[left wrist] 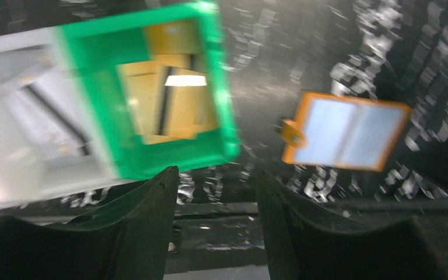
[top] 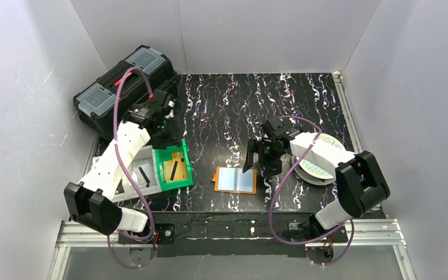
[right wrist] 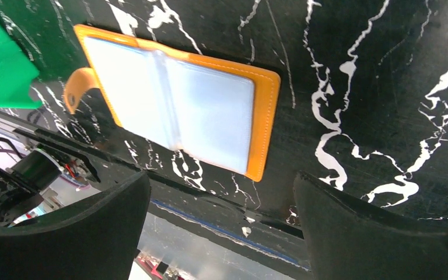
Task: Take the credit cards out of the card holder
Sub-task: Place the credit card in the storage box, then close the card holder at the center of the board.
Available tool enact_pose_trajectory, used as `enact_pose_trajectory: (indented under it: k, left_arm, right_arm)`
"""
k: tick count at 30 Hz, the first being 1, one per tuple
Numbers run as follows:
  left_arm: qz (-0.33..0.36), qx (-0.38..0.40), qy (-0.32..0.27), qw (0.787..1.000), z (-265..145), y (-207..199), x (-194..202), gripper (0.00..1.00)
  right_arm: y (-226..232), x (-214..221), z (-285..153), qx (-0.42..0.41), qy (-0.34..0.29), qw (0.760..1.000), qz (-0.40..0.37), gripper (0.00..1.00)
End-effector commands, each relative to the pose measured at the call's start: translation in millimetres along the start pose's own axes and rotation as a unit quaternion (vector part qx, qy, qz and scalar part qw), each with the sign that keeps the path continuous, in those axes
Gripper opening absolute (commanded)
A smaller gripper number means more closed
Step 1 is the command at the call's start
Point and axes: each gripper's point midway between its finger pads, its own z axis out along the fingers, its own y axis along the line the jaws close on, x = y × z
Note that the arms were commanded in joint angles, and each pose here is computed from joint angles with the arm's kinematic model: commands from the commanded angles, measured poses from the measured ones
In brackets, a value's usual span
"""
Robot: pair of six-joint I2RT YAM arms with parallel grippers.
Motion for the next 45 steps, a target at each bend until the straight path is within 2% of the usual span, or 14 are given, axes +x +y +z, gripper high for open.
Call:
enact_pose_trajectory:
  k: [1,4,10,18,29,33,41,45]
  left_arm:
    - [0.041,0.134,0.037,0.989,-8.8,-84.9,20.0,0.51]
    - [0.067,0.159,0.066,0.983,5.9,-118.0,37.2,0.51]
    - [0.122,0.153,0.115,0.974,43.2,-150.3,69.6,0.51]
    - [0.180,0.078,0.143,0.970,84.0,-144.5,95.4,0.52]
    - [0.187,0.046,0.168,0.967,114.5,-137.6,112.5,0.50]
    - [0.186,0.035,0.181,0.965,124.6,-132.7,120.7,0.46]
    - [0.175,0.019,0.195,0.965,138.8,-126.2,132.2,0.25]
    - [0.167,0.016,0.201,0.965,144.3,-125.6,136.9,0.20]
  right_arm:
    - [0.2,-2.5,-0.7,-0.015,-0.020,1.000,0.010,0.98]
    - [-6.4,2.0,4.4,-0.014,-0.013,1.000,0.024,0.98]
    - [-16.3,8.8,11.3,-0.016,-0.008,0.999,0.049,0.98]
    - [-23.7,14.7,19.7,-0.012,0.002,0.998,0.062,0.94]
    - [-22.1,19.9,29.2,-0.027,0.021,0.997,0.075,0.90]
    - [-22.9,22.1,32.4,-0.028,0.027,0.996,0.078,0.89]
    - [-24.1,29.7,42.7,-0.041,0.048,0.994,0.090,0.83]
    - [-25.6,33.4,47.9,-0.044,0.057,0.993,0.095,0.82]
